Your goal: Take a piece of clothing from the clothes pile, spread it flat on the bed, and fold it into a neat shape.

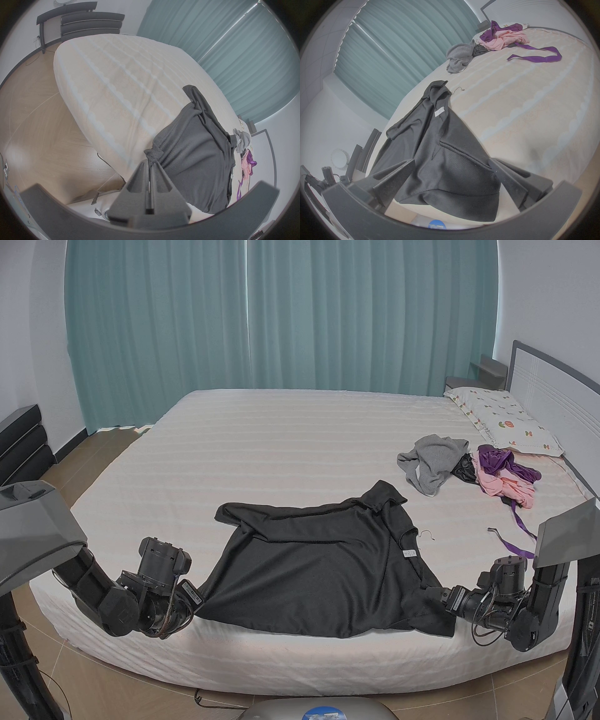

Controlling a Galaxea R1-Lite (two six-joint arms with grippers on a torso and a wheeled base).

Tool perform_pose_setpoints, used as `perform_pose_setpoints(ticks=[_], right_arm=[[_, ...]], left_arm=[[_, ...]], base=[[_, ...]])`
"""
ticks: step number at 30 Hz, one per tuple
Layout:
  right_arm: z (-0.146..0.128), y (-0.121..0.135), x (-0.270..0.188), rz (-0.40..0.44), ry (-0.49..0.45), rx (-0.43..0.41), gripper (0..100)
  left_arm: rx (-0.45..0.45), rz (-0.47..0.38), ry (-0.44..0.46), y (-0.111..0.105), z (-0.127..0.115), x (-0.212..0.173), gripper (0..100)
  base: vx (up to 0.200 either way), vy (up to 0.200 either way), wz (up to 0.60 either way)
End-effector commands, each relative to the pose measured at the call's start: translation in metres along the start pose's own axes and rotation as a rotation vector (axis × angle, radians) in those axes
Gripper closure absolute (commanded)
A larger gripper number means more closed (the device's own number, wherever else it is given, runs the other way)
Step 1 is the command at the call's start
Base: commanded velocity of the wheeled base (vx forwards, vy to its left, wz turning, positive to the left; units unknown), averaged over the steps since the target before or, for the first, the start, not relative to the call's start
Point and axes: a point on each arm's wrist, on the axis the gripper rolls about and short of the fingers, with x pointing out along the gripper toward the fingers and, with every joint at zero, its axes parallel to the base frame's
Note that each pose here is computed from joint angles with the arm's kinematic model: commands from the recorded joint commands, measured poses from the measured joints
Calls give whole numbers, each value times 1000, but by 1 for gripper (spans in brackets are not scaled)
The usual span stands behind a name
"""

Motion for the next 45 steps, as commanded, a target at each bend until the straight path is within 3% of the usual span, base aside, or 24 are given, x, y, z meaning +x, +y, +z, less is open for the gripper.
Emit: perform_pose_setpoints(ticks=[1,7,15,16,25,36,45], right_arm=[[-8,-8,7,-25,27,-10,0],[-1,-10,7,-67,-48,-31,0],[-9,-15,9,-87,-12,-45,0],[-10,-15,9,-89,-1,-49,100],[4,-8,11,-53,-68,-45,100],[82,14,35,31,-296,-52,100],[116,25,76,17,-280,-47,100]], left_arm=[[-2,-10,-6,-2,2,-3,100],[-5,-10,-6,-2,2,-3,100],[-5,-9,-2,-2,2,-2,100],[-5,-11,-2,-3,2,-2,100],[-23,-26,-20,-6,9,-2,100],[-66,-18,-34,-4,20,9,100],[-85,-23,-35,-7,20,17,100]], base=[[0,0,0],[0,0,0],[0,0,0],[0,0,0],[0,0,0],[0,0,0],[0,0,0]])
